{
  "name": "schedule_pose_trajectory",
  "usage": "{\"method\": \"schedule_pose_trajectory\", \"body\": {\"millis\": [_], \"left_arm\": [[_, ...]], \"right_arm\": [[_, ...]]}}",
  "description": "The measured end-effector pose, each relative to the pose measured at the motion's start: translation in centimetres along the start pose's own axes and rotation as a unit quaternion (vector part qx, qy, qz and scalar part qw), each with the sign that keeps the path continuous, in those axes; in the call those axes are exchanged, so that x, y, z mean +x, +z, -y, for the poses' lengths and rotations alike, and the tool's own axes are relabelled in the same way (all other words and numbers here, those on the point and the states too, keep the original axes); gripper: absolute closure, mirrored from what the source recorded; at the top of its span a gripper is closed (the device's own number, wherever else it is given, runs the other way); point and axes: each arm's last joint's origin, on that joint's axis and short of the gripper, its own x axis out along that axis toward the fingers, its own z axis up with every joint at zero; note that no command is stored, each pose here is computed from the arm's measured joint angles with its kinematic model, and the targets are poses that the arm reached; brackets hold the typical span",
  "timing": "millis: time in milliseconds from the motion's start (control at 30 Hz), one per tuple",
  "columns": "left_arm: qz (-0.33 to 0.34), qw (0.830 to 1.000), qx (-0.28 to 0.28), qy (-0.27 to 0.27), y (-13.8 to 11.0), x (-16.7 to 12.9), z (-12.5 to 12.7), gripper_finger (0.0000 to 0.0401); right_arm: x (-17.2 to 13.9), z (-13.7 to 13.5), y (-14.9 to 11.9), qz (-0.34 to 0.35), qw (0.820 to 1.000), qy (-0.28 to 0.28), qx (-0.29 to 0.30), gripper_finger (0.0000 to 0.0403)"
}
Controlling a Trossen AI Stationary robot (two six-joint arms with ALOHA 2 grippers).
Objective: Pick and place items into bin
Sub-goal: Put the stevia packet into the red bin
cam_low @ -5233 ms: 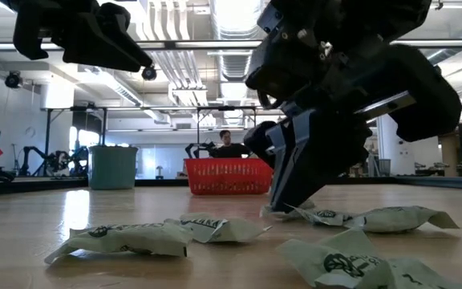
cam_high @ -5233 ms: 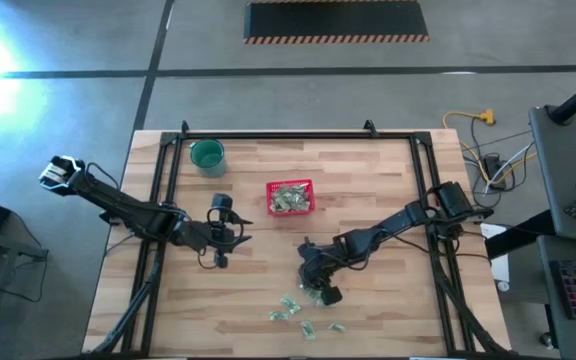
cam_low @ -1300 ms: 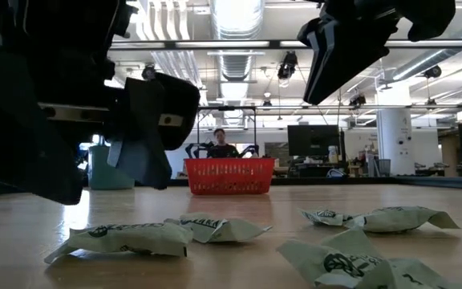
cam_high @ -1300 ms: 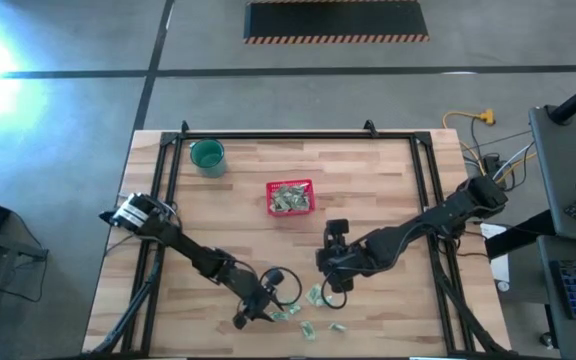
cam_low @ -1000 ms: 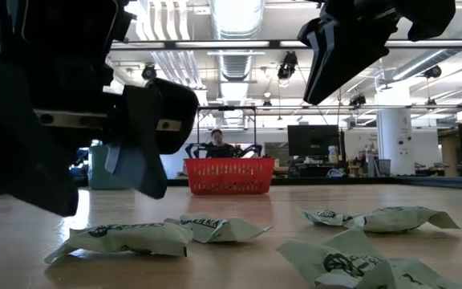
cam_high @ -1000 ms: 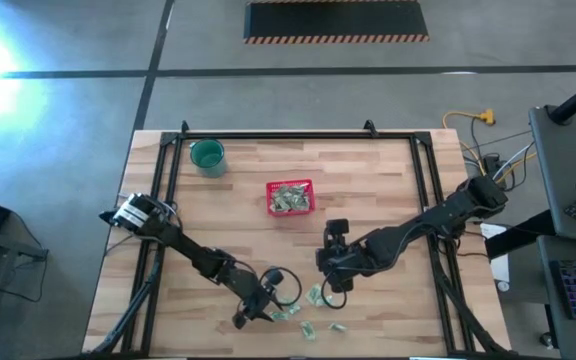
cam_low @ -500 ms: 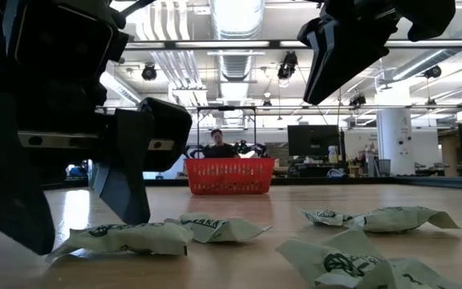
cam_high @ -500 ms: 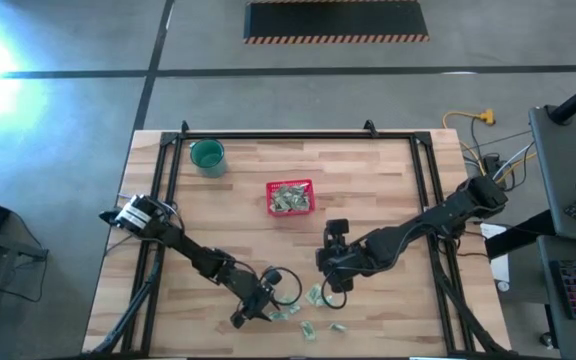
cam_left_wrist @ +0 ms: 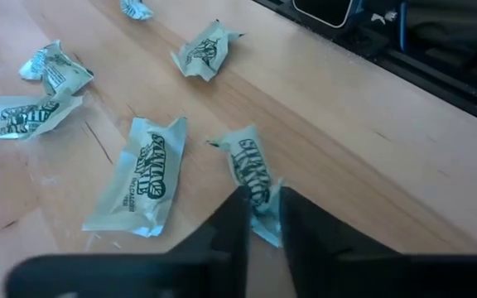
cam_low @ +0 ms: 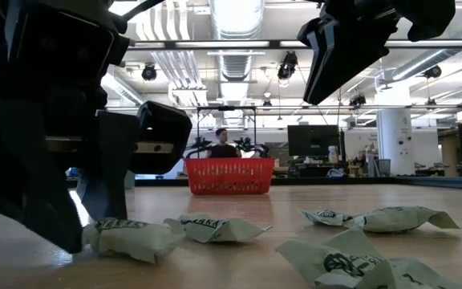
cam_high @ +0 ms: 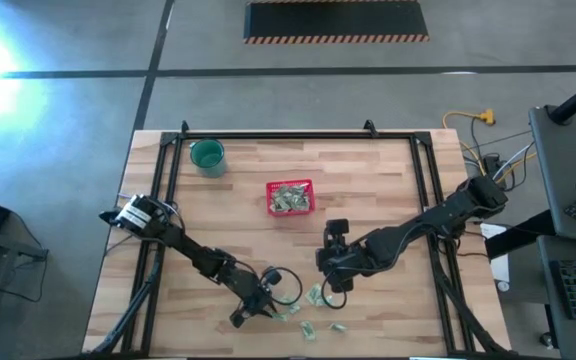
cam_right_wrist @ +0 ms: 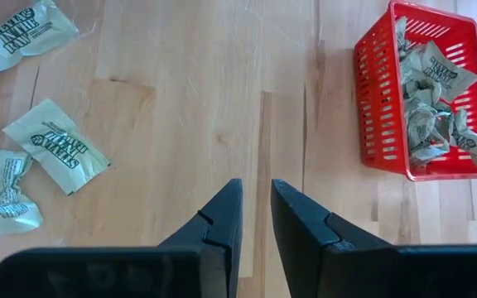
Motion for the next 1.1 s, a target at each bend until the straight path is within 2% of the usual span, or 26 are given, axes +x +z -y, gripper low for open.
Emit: {"method": "schedule_pose_trajectory", "body": {"millis": [133,467,567,700,867,1100], "left_arm": [[0.000,1.000,0.012,0.001,0.0,0.0,-0.1,0.0393],[-0.002,1.000,0.024,0.007,0.6,-0.6,-0.2,0.0399],[-0.018,0.999,0.025,0.034,1.1,-1.3,-0.3,0.0400],[-0.038,0.993,0.028,0.110,1.9,-2.7,-0.7,0.0400],[-0.093,0.963,0.064,0.244,2.3,-4.9,-1.2,0.0401],[-0.158,0.896,0.119,0.397,3.2,-8.0,-2.9,0.0401]], "right_arm": [[0.0,0.0,0.0,0.000,1.000,0.000,0.000,0.0346],[0.0,0.0,0.0,0.000,1.000,0.000,0.000,0.0346],[0.0,0.0,0.0,0.000,1.000,0.000,0.000,0.0346],[0.0,0.0,0.0,0.000,1.000,0.000,-0.002,0.0346],[0.0,0.0,0.0,0.000,1.000,-0.001,-0.002,0.0346],[0.0,0.0,0.0,0.001,1.000,-0.001,-0.002,0.0346]]}}
